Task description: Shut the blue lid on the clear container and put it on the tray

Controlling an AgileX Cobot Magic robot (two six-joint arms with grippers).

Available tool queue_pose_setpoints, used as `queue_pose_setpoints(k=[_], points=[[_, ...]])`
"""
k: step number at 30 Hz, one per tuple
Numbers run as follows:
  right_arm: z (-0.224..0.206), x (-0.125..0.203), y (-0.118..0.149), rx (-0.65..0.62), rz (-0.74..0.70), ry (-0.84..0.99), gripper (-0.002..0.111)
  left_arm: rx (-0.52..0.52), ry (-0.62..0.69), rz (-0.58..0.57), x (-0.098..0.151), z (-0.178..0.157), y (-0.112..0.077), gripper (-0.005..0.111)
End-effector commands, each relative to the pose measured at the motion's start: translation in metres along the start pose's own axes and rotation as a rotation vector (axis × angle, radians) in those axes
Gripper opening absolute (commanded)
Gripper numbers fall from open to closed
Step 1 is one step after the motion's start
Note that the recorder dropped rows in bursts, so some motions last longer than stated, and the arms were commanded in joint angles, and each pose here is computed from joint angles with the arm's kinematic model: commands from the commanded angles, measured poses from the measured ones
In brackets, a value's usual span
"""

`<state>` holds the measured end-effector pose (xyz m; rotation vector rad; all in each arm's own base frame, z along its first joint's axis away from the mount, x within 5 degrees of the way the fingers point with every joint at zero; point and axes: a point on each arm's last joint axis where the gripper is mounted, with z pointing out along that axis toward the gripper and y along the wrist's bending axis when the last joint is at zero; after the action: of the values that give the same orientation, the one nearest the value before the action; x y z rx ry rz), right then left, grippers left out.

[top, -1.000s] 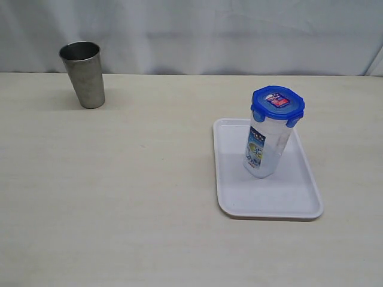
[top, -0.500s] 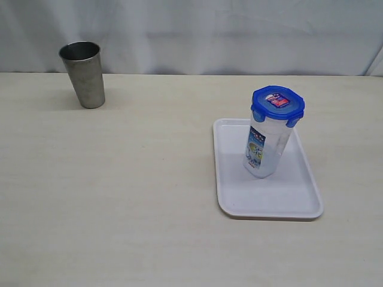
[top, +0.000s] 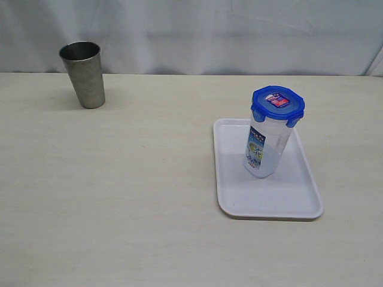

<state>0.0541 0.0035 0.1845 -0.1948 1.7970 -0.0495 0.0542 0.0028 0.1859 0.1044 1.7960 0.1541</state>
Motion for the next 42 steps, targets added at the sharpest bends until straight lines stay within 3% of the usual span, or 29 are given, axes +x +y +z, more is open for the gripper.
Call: queue_pose_setpoints(k=[1, 4, 42], points=[[-0.0001, 0.0016, 0.0000, 0.003, 0.035, 0.011, 0.004, -0.003, -0.007, -0.008, 0.0003, 0.0001, 0.0001, 0.000], [-0.0001, 0.0024, 0.0000, 0.003, 0.151, 0.019, 0.004, -0.003, -0.007, -0.008, 0.0003, 0.0001, 0.0001, 0.000], [-0.0001, 0.0023, 0.0002, 0.002, 0.148, 0.019, 0.004, -0.003, -0.007, -0.008, 0.0003, 0.0001, 0.0001, 0.000]])
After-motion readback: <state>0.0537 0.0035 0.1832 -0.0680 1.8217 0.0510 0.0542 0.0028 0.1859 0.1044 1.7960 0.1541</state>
